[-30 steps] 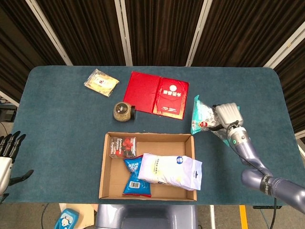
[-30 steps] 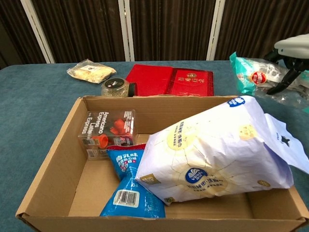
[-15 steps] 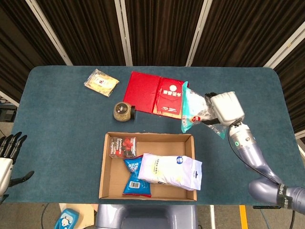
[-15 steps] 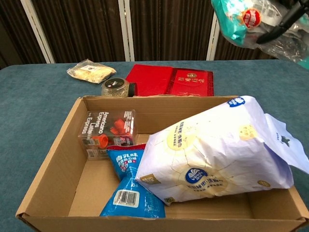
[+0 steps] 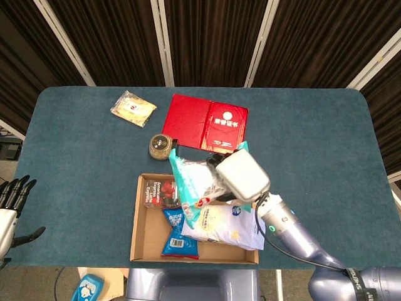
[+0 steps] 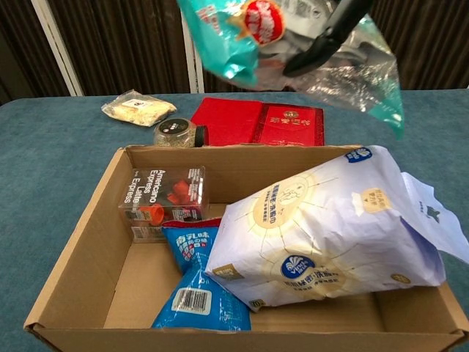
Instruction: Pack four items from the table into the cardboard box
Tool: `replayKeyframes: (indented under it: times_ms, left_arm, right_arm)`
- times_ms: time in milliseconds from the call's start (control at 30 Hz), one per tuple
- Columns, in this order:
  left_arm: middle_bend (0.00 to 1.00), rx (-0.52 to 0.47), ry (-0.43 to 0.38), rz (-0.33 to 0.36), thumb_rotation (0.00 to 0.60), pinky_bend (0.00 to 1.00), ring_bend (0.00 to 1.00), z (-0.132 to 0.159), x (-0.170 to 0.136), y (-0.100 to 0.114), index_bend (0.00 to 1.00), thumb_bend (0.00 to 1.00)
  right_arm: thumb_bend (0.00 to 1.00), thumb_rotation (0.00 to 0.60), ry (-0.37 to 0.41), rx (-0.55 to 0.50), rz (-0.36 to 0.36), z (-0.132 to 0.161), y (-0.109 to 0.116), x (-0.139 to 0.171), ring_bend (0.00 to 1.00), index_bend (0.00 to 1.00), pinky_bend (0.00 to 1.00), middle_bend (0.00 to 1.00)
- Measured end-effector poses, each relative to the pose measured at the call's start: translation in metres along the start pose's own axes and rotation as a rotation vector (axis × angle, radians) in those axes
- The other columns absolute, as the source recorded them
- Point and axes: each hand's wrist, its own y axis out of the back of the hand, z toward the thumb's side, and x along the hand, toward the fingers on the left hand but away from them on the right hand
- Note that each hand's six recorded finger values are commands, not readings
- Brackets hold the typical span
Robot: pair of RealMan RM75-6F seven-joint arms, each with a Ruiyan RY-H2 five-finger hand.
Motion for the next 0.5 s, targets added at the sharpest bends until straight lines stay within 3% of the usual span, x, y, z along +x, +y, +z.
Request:
replayKeyframes:
  times_ms: [133, 267, 367, 500]
  left_arm:
    - [0.00, -0.006, 0.008, -0.003, 0.600, 0.00, 0.00, -0.002, 0.000, 0.000, 0.00, 0.03]
    - [0.00, -0.010, 0.016, -0.010, 0.600, 0.00, 0.00, -0.005, -0.001, 0.000, 0.00, 0.03]
    - [0.00, -0.012, 0.020, -0.009, 0.600, 0.00, 0.00, -0.006, 0.000, 0.000, 0.00, 0.03]
    - [0.00, -0.014, 0.022, -0.013, 0.600, 0.00, 0.00, -0.006, 0.000, -0.001, 0.00, 0.03]
  right_arm:
    - [0.14, 0.600, 0.040, -0.015, 0.023, 0.027, -0.010, -0.004, 0.58, 0.60, 0.72, 0.57]
    - [0.09, 0.600, 0.058, -0.004, 0.070, 0.043, -0.024, -0.006, 0.32, 0.31, 0.46, 0.30]
    - [0.07, 0.600, 0.062, 0.009, 0.112, 0.048, -0.034, -0.005, 0.17, 0.13, 0.34, 0.15]
    - [0.05, 0.600, 0.058, 0.020, 0.149, 0.050, -0.040, -0.003, 0.09, 0.06, 0.25, 0.07]
